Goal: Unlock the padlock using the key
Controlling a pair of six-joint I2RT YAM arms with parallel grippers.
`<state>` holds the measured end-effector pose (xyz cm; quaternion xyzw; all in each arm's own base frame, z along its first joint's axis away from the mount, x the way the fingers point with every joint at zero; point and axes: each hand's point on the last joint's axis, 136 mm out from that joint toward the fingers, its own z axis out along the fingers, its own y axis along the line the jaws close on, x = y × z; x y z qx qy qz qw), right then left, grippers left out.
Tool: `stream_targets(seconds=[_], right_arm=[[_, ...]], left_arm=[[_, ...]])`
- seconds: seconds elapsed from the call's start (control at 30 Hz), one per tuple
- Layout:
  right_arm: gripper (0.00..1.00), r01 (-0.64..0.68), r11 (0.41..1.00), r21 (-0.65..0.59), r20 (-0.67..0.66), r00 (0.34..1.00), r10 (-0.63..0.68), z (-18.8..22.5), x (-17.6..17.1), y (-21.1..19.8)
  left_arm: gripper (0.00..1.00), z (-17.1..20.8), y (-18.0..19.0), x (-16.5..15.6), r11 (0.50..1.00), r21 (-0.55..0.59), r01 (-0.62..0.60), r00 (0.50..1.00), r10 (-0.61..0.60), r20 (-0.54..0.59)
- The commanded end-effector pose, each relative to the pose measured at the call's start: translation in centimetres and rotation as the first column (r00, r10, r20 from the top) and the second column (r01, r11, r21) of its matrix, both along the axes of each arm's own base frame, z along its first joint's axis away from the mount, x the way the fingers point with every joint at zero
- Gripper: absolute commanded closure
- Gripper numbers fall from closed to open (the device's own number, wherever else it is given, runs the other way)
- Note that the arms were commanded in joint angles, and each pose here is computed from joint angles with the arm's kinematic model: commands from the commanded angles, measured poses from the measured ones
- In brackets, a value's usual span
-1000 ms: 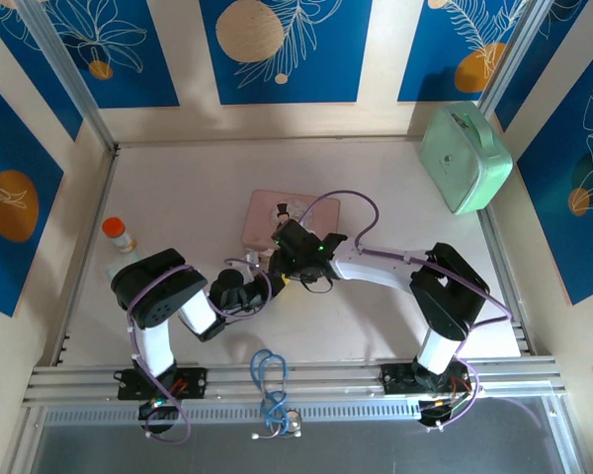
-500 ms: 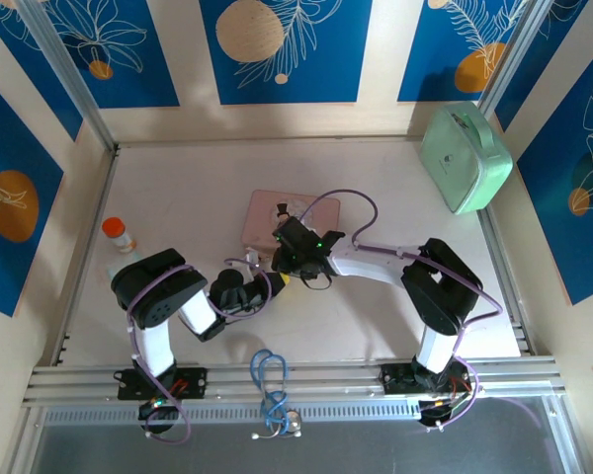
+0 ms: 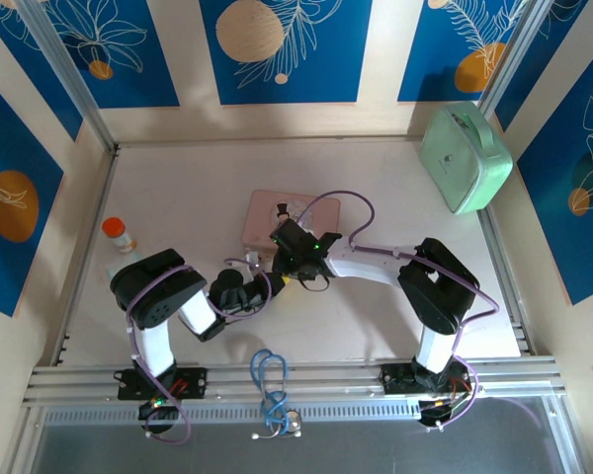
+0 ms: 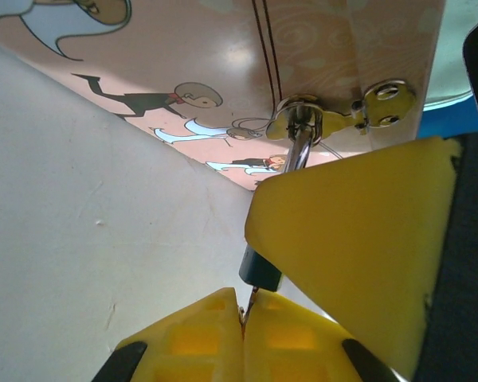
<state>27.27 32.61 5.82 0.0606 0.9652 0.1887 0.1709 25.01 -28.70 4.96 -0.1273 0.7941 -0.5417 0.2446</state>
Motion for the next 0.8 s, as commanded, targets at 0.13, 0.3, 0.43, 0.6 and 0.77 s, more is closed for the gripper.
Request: stream_targets(seconds=[0.13, 0.3, 0.43, 0.6, 0.77], right_arm=[[0.84, -0.011, 0.999, -0.033, 0.006, 1.000, 0.011, -0.1, -0.1, 0.2], [0.91, -0.006, 0.999, -0.039, -0.001, 1.000, 0.006, -0.1, -0.2, -0.1], [1.00, 0.002, 0.999, -0.048, -0.021, 1.000, -0.003, -0.1, -0.4, -0.4], [1.00, 0.001, 0.998, -0.060, -0.044, 0.999, -0.004, 0.3, -0.5, -0.5], [1.00, -0.017, 0.997, -0.074, -0.086, 0.996, 0.010, 0.6, -0.8, -0.1]], left_arm=[[1.00, 1.7, -0.2, 0.2, 0.999, -0.047, 0.002, 0.999, 0.000, 0.041], [1.00, 1.8, -0.1, 0.2, 0.999, -0.045, 0.002, 0.999, 0.000, 0.051], [0.67, 2.2, -0.1, -0.2, 0.999, -0.051, 0.015, 0.998, -0.012, 0.058], [0.48, 1.9, 1.9, -1.7, 1.000, -0.014, -0.014, 0.998, 0.014, 0.066], [0.60, 1.4, 2.2, -1.7, 1.000, -0.002, -0.023, 0.998, 0.023, 0.050]])
